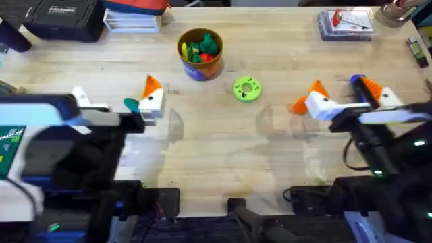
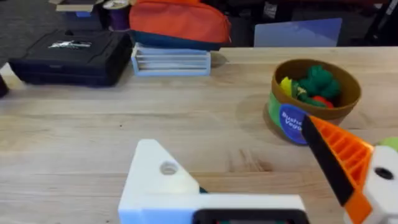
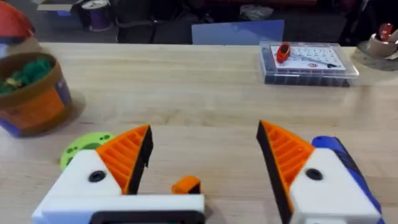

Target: Pick up the gripper from the table and insert it into the empty holder that is missing its gripper. Then pick up a screw, insert it into the mounting hole, and use the screwdriver to tighten it. Finally, clean up the table by picking up the vegetable and placing it into the bucket.

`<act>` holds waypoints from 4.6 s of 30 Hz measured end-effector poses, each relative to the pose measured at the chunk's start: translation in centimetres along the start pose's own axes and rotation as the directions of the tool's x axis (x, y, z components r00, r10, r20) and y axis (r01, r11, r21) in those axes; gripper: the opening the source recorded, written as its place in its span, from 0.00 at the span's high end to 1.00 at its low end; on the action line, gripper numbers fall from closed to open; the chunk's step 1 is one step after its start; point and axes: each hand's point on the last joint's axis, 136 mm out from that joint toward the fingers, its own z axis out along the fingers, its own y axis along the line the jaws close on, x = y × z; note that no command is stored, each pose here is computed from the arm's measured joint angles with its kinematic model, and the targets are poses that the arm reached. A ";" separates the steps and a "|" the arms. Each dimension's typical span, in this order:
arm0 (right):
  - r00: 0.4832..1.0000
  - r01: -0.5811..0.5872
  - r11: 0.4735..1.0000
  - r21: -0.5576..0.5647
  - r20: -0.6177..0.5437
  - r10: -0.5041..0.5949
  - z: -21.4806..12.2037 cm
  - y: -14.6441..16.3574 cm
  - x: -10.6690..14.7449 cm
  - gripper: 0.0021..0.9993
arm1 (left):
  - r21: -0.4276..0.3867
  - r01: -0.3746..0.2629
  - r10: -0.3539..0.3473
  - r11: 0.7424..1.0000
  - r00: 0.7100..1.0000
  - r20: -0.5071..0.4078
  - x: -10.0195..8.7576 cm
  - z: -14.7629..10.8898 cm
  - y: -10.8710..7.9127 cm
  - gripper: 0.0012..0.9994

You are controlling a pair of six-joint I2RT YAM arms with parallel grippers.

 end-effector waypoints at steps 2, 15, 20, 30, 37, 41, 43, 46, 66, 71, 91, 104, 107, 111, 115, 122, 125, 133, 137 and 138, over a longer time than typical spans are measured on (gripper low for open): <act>0.999 -0.012 1.000 -0.005 -0.032 0.012 -0.8 0.2 -1.6 0.01 | -0.014 -0.001 0.000 1.000 1.000 -0.030 -1.6 -0.6 0.2 0.01; 0.913 -0.046 0.999 -0.009 -0.405 0.039 -1.3 0.7 -5.1 0.01 | -0.114 -0.031 -0.049 0.993 0.769 -0.637 -0.1 2.4 1.6 0.01; 0.905 -0.047 0.999 -0.008 -0.423 0.039 -1.1 0.7 -4.7 0.01 | -0.170 0.073 -0.176 0.983 0.646 -0.743 3.5 2.9 0.8 0.01; 0.906 -0.047 0.999 -0.009 -0.421 0.039 -1.1 0.7 -4.8 0.01 | -0.308 0.156 -0.341 0.938 0.570 -0.748 5.4 3.5 0.8 0.81; 0.906 -0.047 0.999 -0.008 -0.422 0.039 -1.1 0.7 -4.8 0.01 | -0.219 0.158 -0.268 0.963 0.639 -0.721 3.4 3.2 -0.3 0.02; 0.906 -0.047 0.999 -0.009 -0.421 0.039 -1.1 0.7 -4.8 0.01 | 0.066 0.139 -0.060 0.988 0.744 -0.666 0.4 2.9 -4.6 0.01; 0.906 -0.047 0.999 -0.009 -0.421 0.039 -1.1 0.7 -4.8 0.01 | 0.213 0.133 0.018 0.968 0.808 -0.589 -1.7 2.8 -7.2 0.01; 0.906 -0.047 0.999 -0.009 -0.421 0.039 -1.1 0.7 -4.8 0.01 | 0.394 0.112 0.079 0.912 0.896 -0.437 -5.4 2.3 -10.6 0.01; 0.906 -0.047 0.999 -0.009 -0.421 0.039 -1.1 0.7 -4.8 0.01 | 0.529 0.075 0.124 0.845 0.935 -0.332 -7.6 0.1 -12.9 0.01; 0.906 -0.047 0.999 -0.009 -0.421 0.039 -1.1 0.7 -4.8 0.01 | 0.545 -0.010 0.133 0.838 0.973 -0.187 -9.2 -2.7 -12.0 0.01; 0.906 -0.047 0.999 -0.009 -0.421 0.039 -1.1 0.7 -4.8 0.01 | 0.584 -0.156 0.057 0.797 0.981 0.184 -1.6 -3.7 -12.0 0.01; 0.906 -0.048 0.999 -0.011 -0.422 0.039 -1.1 0.8 -4.8 0.01 | 0.586 -0.183 0.046 0.789 0.970 0.240 0.2 -2.5 -11.8 0.01; 0.906 -0.049 0.999 -0.011 -0.422 0.039 -1.1 0.8 -4.8 0.01 | 0.590 -0.150 0.059 0.793 0.983 0.172 1.7 -2.1 -11.5 0.01; 0.906 -0.049 0.999 -0.011 -0.421 0.040 -1.1 0.8 -4.8 0.01 | 0.599 -0.132 0.063 0.790 0.989 0.135 2.5 -2.0 -11.3 0.01; 0.906 -0.048 0.999 -0.011 -0.422 0.039 -1.1 0.8 -4.8 0.01 | 0.625 -0.133 0.061 0.769 0.989 0.136 2.6 -2.4 -11.8 0.01; 0.906 -0.049 0.999 -0.011 -0.422 0.040 -1.1 0.8 -4.8 0.01 | 0.742 -0.056 0.002 0.668 0.997 0.074 2.9 -4.1 -13.6 0.01; 0.906 -0.049 0.999 -0.011 -0.422 0.040 -1.1 0.8 -4.8 0.01 | 0.769 -0.033 -0.012 0.638 0.999 0.053 3.0 -4.6 -14.0 0.01; 0.906 -0.048 0.999 -0.011 -0.422 0.039 -1.1 0.8 -4.8 0.01 | 0.793 -0.017 -0.020 0.610 0.999 0.037 3.1 -5.1 -14.4 0.01; 0.906 -0.049 0.999 -0.011 -0.422 0.040 -1.1 0.8 -4.8 0.01 | 0.793 -0.013 -0.022 0.609 0.999 0.034 3.1 -5.1 -14.5 0.01; 0.906 -0.048 0.999 -0.011 -0.422 0.039 -1.1 0.8 -4.8 0.01 | 0.793 -0.013 -0.022 0.609 0.999 0.034 3.1 -5.1 -14.5 0.01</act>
